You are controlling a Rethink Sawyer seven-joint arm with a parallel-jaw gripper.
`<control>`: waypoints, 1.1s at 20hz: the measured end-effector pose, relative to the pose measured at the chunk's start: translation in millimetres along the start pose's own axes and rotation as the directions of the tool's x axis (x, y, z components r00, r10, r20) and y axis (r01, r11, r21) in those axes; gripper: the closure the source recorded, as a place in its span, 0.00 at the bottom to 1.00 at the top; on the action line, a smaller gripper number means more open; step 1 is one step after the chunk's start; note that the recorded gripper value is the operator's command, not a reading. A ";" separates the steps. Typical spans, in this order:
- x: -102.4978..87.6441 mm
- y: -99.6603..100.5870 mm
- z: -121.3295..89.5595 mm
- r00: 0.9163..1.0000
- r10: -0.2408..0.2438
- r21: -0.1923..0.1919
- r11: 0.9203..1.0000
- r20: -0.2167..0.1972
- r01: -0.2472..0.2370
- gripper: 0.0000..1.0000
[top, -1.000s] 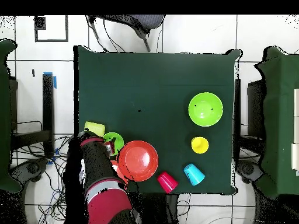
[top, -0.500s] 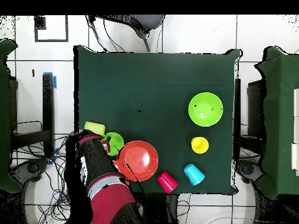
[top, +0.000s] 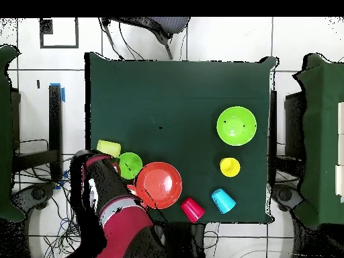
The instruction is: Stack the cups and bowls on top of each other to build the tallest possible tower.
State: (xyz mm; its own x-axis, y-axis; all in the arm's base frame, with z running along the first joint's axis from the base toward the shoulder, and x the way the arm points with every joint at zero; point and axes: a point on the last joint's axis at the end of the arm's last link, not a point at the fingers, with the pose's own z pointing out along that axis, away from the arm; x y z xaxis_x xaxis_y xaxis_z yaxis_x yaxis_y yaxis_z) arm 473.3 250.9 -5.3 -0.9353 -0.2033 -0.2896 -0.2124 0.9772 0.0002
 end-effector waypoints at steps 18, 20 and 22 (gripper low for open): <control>33.9 16.6 18.3 0.984 -0.152 -0.026 0.988 -0.091 0.151 0.00; 36.2 18.3 18.0 0.981 -0.170 -0.021 0.985 -0.093 0.169 0.00; 37.7 19.7 17.7 0.979 -0.183 -0.019 0.983 -0.094 0.182 0.00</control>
State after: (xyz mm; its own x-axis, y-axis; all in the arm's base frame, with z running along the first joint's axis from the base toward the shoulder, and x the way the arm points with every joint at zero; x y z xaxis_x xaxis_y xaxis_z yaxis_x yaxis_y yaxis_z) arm 438.9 263.6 -33.2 -0.9032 -0.3834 -0.1931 -0.3844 0.9226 -0.0338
